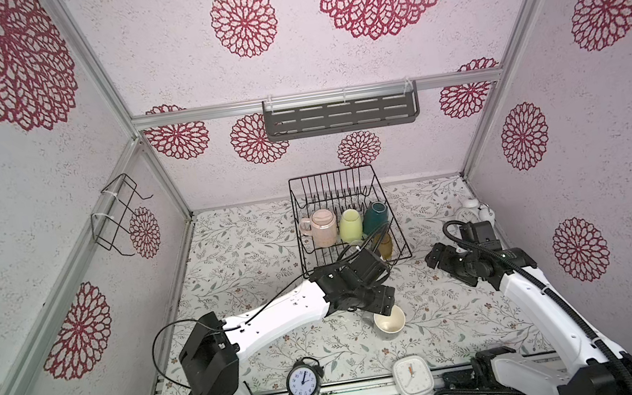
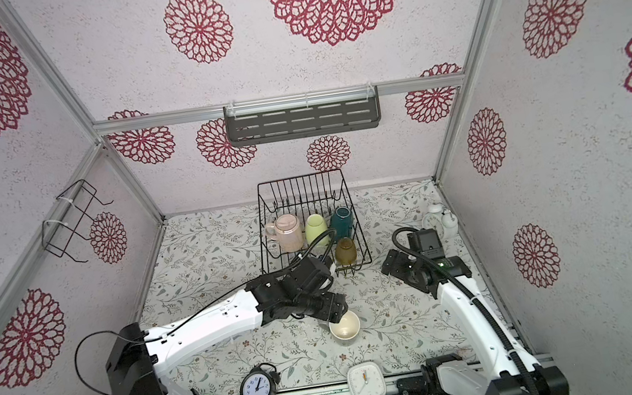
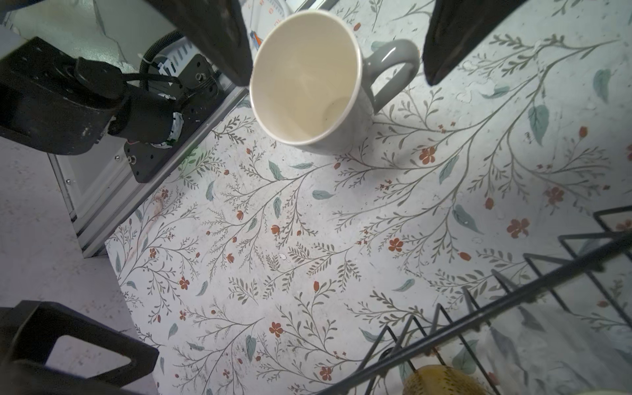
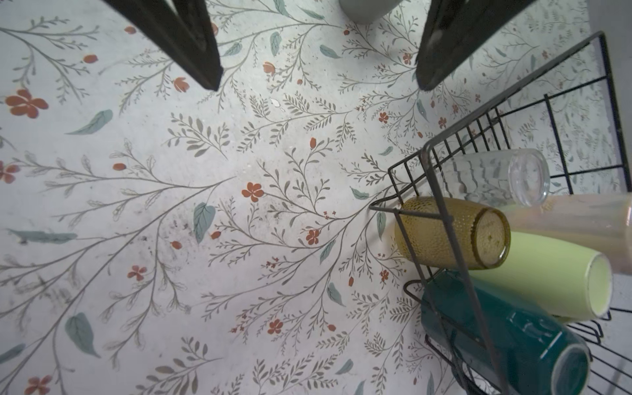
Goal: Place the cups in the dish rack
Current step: 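Grasp the grey-white mug with the left gripper and lift it while the right withdraws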
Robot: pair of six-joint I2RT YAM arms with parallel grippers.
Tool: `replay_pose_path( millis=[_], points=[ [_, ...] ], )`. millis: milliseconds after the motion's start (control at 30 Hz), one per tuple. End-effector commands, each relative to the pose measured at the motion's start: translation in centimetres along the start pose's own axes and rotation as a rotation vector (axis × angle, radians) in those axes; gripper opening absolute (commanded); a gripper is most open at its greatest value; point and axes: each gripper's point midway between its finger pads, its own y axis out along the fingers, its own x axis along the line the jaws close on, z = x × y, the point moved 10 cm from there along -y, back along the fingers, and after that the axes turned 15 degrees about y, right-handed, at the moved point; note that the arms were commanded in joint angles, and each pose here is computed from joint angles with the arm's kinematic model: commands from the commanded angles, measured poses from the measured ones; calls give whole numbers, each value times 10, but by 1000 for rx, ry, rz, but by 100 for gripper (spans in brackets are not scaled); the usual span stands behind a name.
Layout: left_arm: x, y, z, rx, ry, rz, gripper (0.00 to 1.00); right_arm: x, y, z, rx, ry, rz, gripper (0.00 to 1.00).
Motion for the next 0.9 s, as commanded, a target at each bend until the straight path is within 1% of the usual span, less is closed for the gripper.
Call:
replay_pose_path(
  millis=[0, 67, 100, 200, 400, 467, 533, 600, 633, 700, 733, 867],
  points=[
    [-2, 15, 6, 108, 70, 14, 79, 9, -6, -3, 19, 26, -100, 92],
    [0, 24, 8, 148, 76, 17, 78, 9, -8, -2, 9, 28, -111, 92],
    [1, 28, 7, 168, 76, 18, 76, 9, -9, -3, 4, 29, -114, 92],
    [1, 37, 5, 199, 79, 56, 63, 7, -11, -2, -6, 27, -107, 92],
    [7, 46, 7, 233, 65, 66, 57, 7, -14, -3, -15, 28, -100, 92],
    [9, 51, 10, 258, 58, 66, 53, 7, -15, -3, -14, 29, -101, 92],
    [9, 57, 13, 282, 56, 73, 45, 7, -14, -3, -9, 33, -101, 92],
    [10, 61, 15, 297, 46, 72, 43, 7, -13, -3, -4, 37, -104, 92],
    [11, 62, 17, 304, 40, 66, 41, 6, -12, -3, -2, 39, -103, 92],
    [13, 63, 17, 310, 31, 58, 32, 6, -12, -2, -1, 42, -104, 92],
    [14, 62, 17, 306, 24, 55, 29, 6, -12, -2, -3, 44, -107, 92],
    [19, 53, 15, 265, -6, 69, 8, 6, -13, -2, -7, 43, -110, 92]
  ],
)
